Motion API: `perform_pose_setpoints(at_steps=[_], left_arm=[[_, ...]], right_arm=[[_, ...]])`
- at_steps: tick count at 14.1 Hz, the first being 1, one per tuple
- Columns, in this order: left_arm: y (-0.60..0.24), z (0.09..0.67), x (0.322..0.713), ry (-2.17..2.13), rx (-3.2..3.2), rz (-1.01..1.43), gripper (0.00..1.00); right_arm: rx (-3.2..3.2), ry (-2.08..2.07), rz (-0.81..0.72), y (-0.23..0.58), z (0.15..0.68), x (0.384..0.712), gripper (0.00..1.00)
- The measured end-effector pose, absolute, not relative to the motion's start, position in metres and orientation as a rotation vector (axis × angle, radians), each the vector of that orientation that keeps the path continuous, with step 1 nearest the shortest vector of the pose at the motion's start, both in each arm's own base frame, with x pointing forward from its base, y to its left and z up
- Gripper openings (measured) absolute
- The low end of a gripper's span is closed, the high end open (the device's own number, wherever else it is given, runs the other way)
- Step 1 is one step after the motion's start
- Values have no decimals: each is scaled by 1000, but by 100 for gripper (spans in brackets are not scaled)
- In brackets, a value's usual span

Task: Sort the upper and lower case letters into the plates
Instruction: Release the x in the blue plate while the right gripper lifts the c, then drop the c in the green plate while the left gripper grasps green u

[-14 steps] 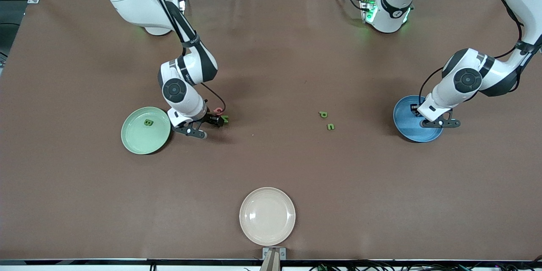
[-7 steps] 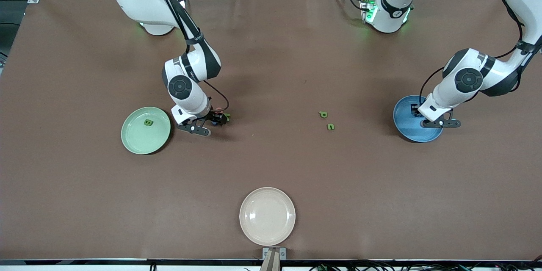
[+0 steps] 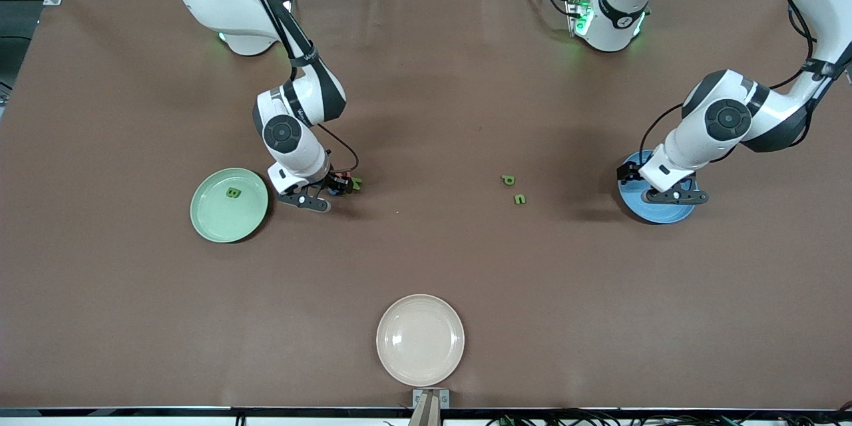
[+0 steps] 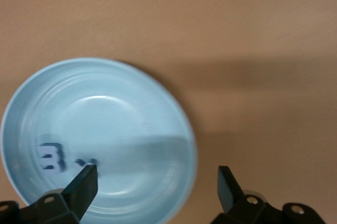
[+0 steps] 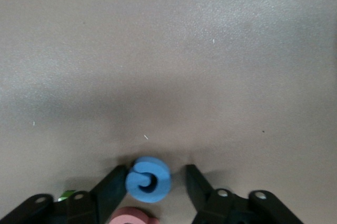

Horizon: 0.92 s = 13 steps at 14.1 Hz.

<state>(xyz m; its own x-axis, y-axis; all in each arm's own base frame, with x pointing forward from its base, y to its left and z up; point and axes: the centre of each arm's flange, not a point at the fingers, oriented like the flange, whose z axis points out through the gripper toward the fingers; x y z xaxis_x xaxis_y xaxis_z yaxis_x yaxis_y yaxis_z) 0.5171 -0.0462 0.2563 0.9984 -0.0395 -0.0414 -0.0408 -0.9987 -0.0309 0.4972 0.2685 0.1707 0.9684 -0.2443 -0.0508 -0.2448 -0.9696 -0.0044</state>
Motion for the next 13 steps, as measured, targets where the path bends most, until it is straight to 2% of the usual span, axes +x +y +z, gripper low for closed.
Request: perform_pose_setpoints(at_steps=[1,5,9,13], left_arm=[[-64,265,521,28,-3123,55,100],[-163,275,525,-185,-3137,27,100],[-257,249,522,-352,-3081,16,100],[-284,217,517,-435,-3082,26,100]], right_arm=[[-3106,387,78,268,172,497,41],[-3108,391,82,266,172,497,41],[-3121,400,112,245,175,506,41],[-3123,315,176,200,201,528,41]])
